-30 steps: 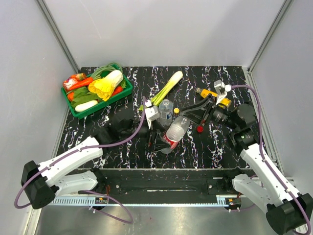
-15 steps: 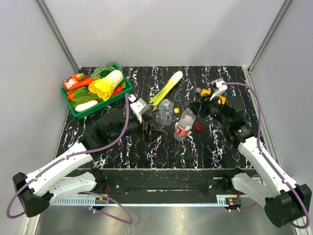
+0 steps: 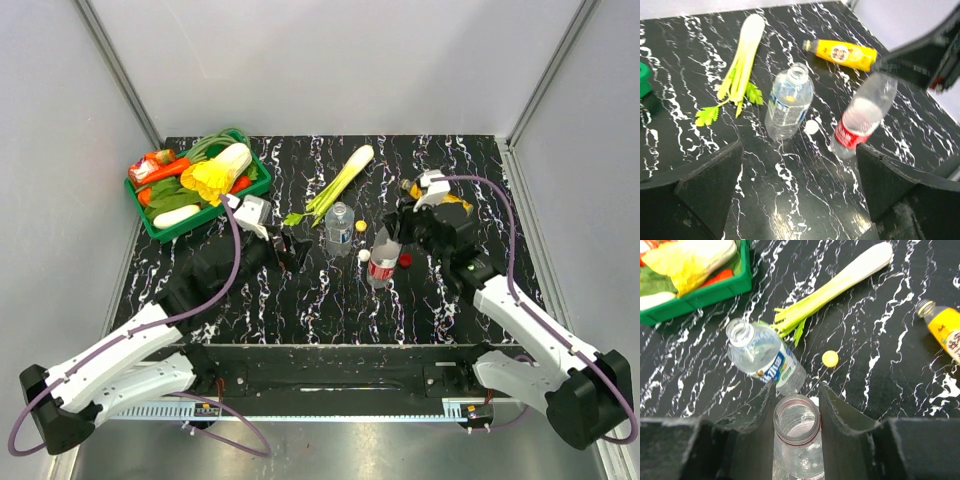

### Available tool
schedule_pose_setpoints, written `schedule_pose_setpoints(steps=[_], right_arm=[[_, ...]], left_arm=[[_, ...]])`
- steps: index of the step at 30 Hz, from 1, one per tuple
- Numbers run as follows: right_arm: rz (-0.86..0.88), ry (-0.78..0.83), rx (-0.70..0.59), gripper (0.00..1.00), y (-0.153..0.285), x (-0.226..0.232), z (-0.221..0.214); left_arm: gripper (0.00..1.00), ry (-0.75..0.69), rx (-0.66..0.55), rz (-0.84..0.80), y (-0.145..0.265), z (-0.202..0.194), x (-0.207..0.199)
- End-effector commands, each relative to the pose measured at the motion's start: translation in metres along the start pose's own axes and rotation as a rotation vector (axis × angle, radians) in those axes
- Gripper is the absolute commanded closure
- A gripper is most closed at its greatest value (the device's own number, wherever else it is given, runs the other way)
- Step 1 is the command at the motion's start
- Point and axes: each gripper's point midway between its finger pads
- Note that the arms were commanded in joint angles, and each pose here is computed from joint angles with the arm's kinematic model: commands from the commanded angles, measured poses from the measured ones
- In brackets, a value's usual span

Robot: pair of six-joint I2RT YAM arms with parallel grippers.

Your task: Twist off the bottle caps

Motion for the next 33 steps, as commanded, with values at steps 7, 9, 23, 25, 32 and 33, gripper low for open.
schedule_pose_setpoints(steps=[7,9,23,25,32,33], right_arm=[[-0.080,0.092,-0.069,1.00,0.006,-0.003,-0.023],[-0.067,0.090,-0.079,1.00,0.010,-0.001,-0.025],[0.030,0.090,-0.001,0.35,0.039,0.010,-0.051],[0.048,0.081,-0.008,0.25,0.043,0.014,-0.049],[0.166,0.022,-0.065,0.00,0.062,0.043,-0.020],[0.186,0.021,-0.076,0.00,0.065,0.048,-0.014]], left_arm=[[0.01,0.073,-0.054,0.034,0.001,0.021,0.003],[0.01,0.083,-0.038,0.018,-0.002,0.019,-0.001],[0.01,0.135,0.072,-0.034,-0.019,0.006,-0.012],[0.01,0.143,0.083,-0.037,-0.021,0.003,-0.012],[0.01,0.154,0.103,-0.060,-0.023,-0.002,-0.015],[0.01,0.157,0.104,-0.068,-0.023,-0.002,-0.016]])
Point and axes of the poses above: each gripper's point midway between its finger pads, its own y axis back along the fingers, its own x axis along the line the jaws close on, z = x × y, and after that the axes turned 9 degrees about -y, right-handed
